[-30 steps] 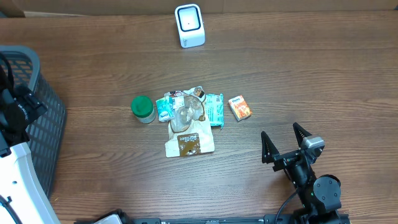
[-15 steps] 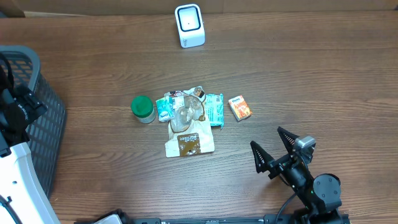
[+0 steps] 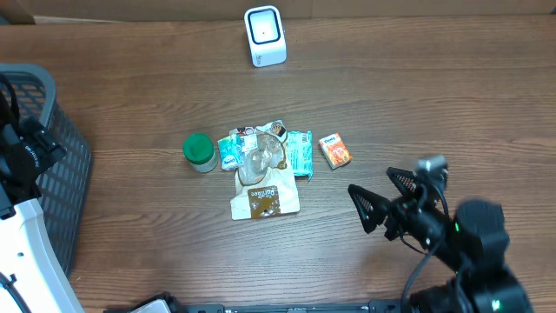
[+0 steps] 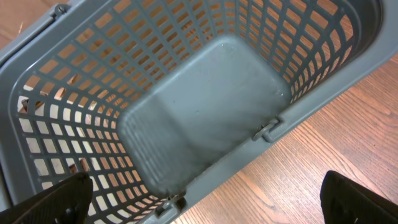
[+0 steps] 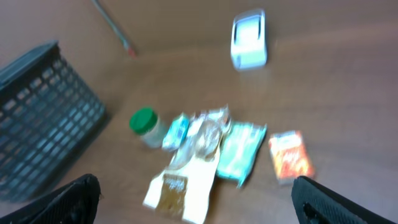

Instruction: Scan the item barcode

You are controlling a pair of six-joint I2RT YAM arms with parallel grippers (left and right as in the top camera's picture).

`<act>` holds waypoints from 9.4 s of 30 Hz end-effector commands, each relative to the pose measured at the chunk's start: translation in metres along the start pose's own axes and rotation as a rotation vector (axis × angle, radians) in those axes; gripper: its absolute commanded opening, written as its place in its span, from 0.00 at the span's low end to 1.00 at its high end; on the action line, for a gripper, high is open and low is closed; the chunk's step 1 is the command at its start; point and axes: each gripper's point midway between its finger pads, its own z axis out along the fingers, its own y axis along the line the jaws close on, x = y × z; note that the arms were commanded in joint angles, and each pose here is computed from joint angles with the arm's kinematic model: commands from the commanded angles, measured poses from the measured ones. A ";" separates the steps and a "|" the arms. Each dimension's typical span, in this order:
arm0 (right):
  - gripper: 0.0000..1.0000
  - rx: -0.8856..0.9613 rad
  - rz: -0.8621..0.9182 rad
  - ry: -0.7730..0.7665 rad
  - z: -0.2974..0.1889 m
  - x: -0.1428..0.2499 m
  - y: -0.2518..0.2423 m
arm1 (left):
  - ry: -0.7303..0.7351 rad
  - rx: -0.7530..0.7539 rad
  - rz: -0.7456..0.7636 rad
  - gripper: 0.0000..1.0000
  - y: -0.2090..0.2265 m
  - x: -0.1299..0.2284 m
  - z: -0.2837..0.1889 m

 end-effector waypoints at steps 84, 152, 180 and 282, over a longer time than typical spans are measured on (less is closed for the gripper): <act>0.04 -0.144 0.367 0.661 0.206 0.119 0.063 | 0.001 0.017 0.011 1.00 -0.002 -0.001 0.000; 0.04 1.025 -0.932 0.037 0.272 -0.174 -0.038 | 0.001 0.017 0.011 1.00 -0.002 -0.001 0.000; 0.04 1.028 -1.394 0.173 0.367 -0.134 -0.133 | 0.001 0.017 0.011 1.00 -0.002 -0.001 0.000; 0.25 0.470 0.433 0.607 0.197 -0.009 -0.131 | 0.001 0.017 0.011 1.00 -0.002 -0.001 0.000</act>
